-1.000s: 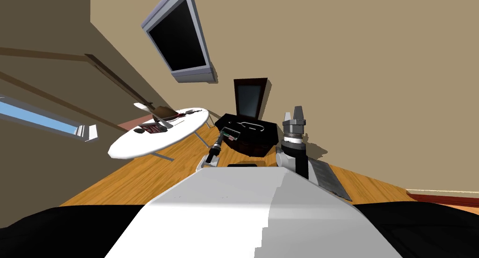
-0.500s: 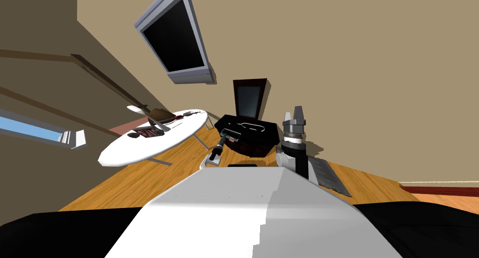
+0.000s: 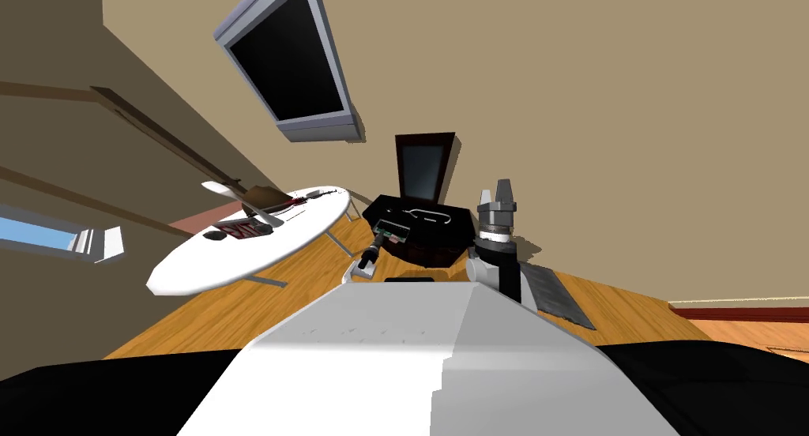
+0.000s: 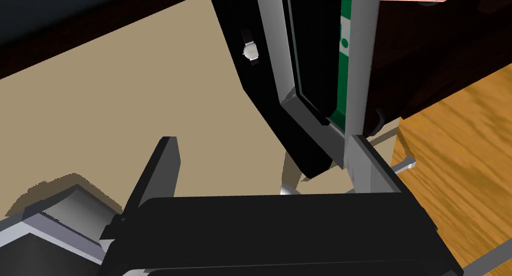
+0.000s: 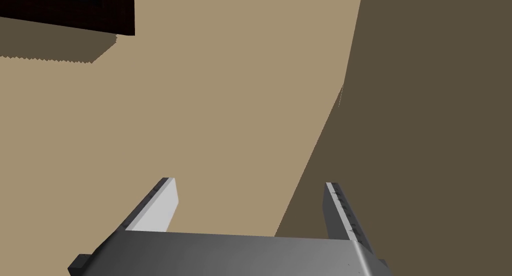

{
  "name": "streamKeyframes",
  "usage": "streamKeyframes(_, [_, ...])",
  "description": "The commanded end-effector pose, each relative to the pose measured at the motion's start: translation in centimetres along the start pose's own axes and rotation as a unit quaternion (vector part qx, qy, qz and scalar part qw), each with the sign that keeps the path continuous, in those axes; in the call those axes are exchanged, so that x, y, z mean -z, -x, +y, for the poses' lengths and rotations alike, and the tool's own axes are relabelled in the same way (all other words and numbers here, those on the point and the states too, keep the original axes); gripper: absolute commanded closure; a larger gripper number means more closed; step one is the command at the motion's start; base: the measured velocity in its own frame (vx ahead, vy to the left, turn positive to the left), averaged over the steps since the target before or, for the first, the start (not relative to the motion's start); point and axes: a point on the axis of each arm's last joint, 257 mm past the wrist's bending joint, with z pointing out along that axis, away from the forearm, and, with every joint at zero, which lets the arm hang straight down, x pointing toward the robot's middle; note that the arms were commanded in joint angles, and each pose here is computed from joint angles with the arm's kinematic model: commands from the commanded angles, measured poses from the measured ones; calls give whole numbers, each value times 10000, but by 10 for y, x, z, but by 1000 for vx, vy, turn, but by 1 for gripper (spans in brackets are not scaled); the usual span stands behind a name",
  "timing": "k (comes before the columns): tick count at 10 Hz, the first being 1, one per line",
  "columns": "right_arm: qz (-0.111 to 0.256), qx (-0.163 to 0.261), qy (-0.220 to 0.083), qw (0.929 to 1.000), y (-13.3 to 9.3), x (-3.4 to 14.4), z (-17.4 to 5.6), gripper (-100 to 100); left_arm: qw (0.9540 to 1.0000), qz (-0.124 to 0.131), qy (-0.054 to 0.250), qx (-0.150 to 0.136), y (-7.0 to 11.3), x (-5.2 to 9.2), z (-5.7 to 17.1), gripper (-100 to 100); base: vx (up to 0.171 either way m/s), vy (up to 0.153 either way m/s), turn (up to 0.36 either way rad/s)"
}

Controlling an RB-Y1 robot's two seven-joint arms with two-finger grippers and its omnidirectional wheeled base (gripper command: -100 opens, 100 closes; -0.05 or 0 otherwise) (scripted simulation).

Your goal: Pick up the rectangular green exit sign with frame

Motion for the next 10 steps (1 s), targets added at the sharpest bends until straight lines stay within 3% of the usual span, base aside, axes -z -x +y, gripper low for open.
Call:
streamKeyframes(1, [0,0,0,10000,0,0,0,0,9997,89,219,99,-12,-6,13,-100,76,99,-67])
streamKeyframes(5, [0,1,0,10000,0,0,0,0,9961,306,714,407,-47,-13,42,-100,82,112,-60])
streamKeyframes(6, [0,0,0,10000,0,0,0,0,9961,306,714,407,-47,-13,42,-100,45,54,-11])
streamKeyframes(10, [0,0,0,10000,0,0,0,0,9890,565,1060,858,-102,-15,53,-100,47,57,-35])
